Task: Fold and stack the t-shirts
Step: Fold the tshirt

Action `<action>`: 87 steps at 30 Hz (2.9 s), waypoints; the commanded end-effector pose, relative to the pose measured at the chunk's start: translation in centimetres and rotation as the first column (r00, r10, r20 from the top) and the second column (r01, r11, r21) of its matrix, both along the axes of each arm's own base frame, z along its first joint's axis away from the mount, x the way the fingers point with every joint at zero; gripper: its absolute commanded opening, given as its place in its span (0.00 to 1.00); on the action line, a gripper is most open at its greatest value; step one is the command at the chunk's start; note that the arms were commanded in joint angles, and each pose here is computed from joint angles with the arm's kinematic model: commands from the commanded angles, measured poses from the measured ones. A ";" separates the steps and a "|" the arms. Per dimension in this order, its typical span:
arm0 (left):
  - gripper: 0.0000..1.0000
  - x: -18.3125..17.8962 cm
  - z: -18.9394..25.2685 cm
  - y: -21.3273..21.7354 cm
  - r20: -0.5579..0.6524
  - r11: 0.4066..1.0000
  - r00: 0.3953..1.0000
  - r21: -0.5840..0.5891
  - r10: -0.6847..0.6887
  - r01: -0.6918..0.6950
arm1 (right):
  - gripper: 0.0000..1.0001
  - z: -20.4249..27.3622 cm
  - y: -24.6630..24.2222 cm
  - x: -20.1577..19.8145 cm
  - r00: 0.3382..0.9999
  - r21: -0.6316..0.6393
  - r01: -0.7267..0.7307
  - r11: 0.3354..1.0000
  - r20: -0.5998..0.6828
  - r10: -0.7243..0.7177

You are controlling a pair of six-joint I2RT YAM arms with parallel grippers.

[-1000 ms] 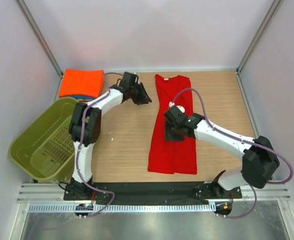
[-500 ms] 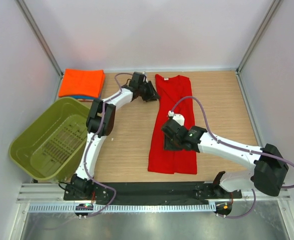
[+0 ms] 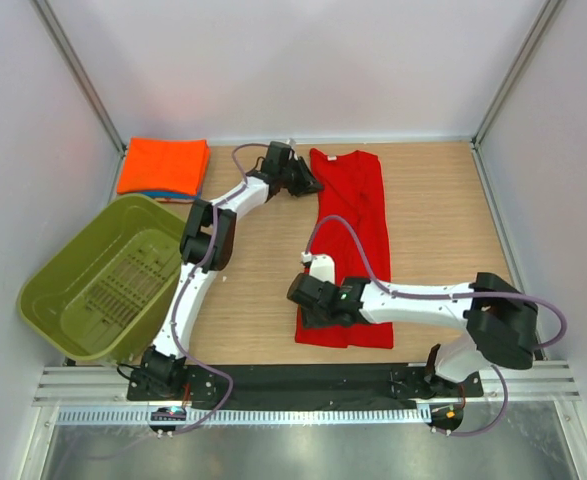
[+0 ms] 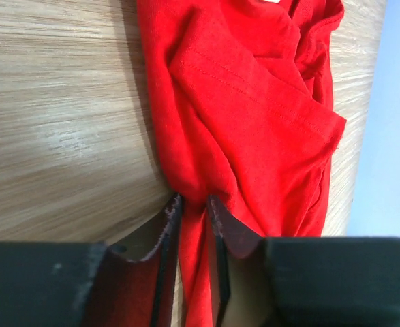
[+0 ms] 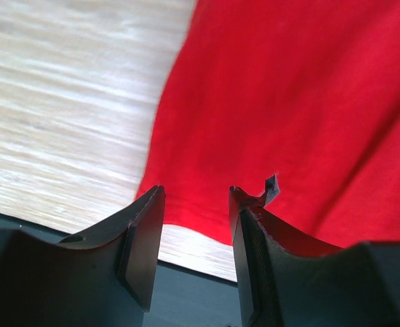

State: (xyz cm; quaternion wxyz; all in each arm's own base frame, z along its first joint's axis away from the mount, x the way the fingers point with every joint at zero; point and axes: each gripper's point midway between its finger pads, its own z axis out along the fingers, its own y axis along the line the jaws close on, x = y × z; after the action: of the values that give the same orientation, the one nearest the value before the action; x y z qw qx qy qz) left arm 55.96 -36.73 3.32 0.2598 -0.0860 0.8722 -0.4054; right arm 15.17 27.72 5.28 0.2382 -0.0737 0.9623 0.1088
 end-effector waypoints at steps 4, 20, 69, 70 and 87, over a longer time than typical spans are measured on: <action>0.14 -0.8 -4.0 0.6 -0.067 0.999 0.998 0.044 -0.008 0.011 | 0.50 0.3 4.2 -0.5 0.998 0.058 0.005 0.998 0.061 -0.009; 0.00 -0.1 -3.0 1.5 -0.046 0.999 0.999 0.045 -0.016 0.018 | 0.07 -1.1 3.5 -3.2 0.999 -0.081 0.009 0.997 0.054 -0.005; 0.00 1.6 -3.1 9.2 -0.107 0.995 0.994 0.094 -0.035 0.045 | 0.01 2.0 -0.1 -7.7 0.988 -0.023 0.090 0.996 0.129 -0.086; 0.00 1.3 -2.8 8.9 -0.111 0.995 0.992 0.073 -0.056 0.064 | 0.01 2.0 0.0 -7.6 0.988 -0.019 0.088 0.996 0.129 -0.085; 0.28 -2.1 -1.9 10.8 -0.103 0.984 0.991 0.150 -0.084 0.099 | 0.01 2.3 0.7 -7.6 0.988 0.000 0.079 0.997 0.134 -0.079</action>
State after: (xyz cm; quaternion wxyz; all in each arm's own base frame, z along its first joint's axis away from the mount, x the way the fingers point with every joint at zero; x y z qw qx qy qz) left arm 54.90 -27.85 3.05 0.2148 -0.0418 0.8969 -0.3842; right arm 7.42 26.97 6.27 0.2932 -0.0577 0.9521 0.0649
